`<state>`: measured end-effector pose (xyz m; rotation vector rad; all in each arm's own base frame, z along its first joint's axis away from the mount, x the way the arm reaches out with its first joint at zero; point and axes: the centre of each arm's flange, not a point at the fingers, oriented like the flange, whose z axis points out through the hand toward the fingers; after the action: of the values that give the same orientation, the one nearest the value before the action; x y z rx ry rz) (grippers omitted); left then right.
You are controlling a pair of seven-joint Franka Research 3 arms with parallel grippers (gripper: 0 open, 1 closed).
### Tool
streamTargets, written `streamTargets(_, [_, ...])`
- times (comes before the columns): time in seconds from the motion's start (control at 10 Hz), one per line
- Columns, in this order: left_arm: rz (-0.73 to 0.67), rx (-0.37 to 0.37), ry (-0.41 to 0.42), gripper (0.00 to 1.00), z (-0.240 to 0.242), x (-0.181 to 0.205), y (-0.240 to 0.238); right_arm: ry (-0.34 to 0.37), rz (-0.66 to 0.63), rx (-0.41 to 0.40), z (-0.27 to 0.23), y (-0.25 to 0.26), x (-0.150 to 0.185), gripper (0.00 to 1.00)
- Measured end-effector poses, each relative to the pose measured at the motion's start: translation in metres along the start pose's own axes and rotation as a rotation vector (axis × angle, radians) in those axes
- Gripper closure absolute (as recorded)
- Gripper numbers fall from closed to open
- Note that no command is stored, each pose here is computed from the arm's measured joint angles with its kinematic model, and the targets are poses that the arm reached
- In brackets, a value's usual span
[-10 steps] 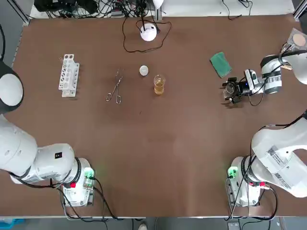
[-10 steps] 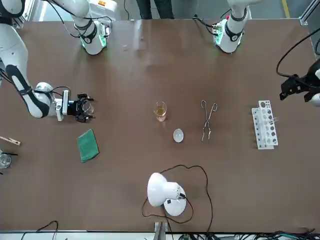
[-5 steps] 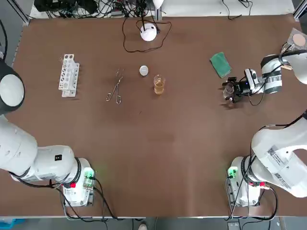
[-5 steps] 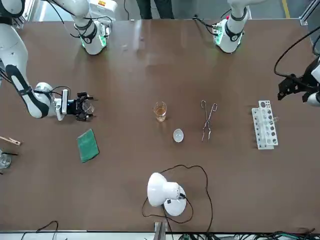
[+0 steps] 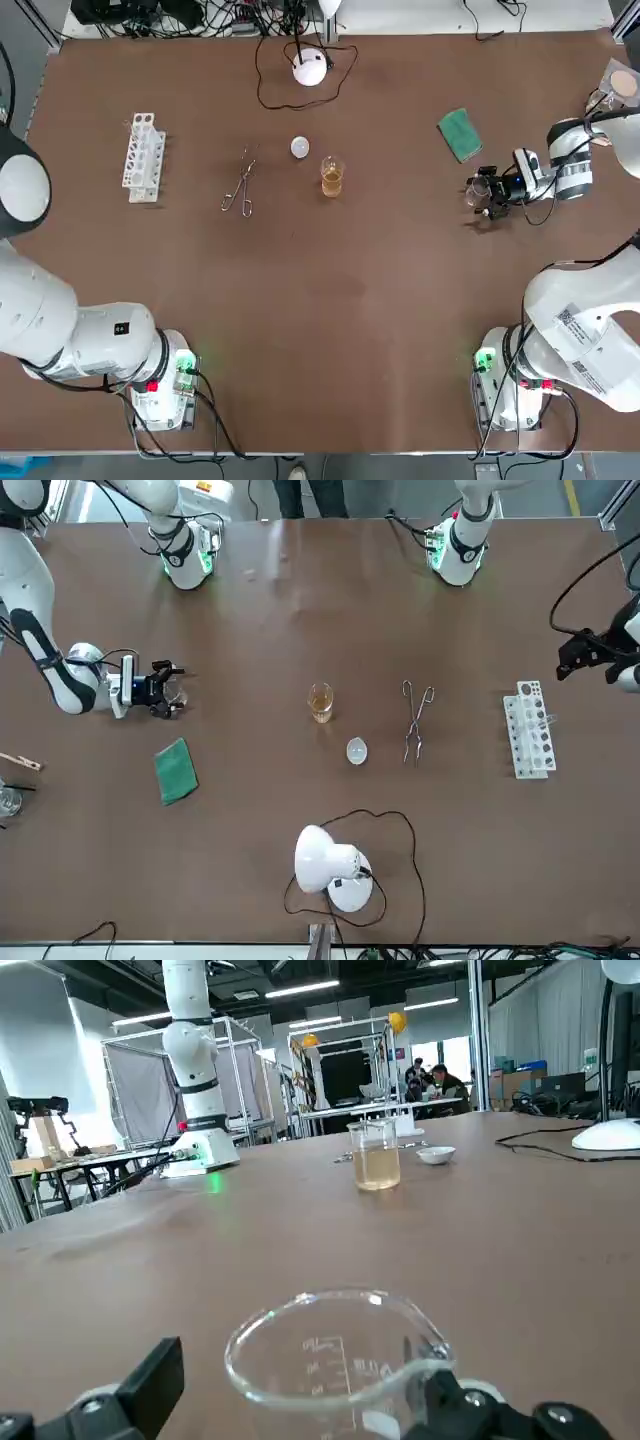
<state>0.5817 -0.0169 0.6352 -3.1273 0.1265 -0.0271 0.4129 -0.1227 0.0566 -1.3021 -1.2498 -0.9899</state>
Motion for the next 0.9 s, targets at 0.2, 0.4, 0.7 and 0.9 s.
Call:
streamTargets(0.2, [-0.002, 0.000, -0.005, 0.00, 0.0005, -0.0006, -0.0013, 0.009, 0.011, 0.006, -0.0052, -0.0063, -0.0028, 0.00])
streamTargets(0.4, [-0.002, 0.000, -0.005, 0.00, 0.0005, -0.0006, -0.0013, 0.034, 0.014, 0.017, -0.0067, -0.0092, -0.0010, 0.00])
streamTargets(0.7, [-0.002, 0.000, -0.005, 0.00, 0.0005, -0.0006, -0.0012, 0.049, 0.034, 0.025, -0.0073, -0.0085, 0.0021, 0.00])
streamTargets(0.9, [-0.002, 0.000, -0.005, 0.00, 0.0005, -0.0006, -0.0011, 0.056, 0.046, 0.030, -0.0096, -0.0058, 0.0054, 0.00])
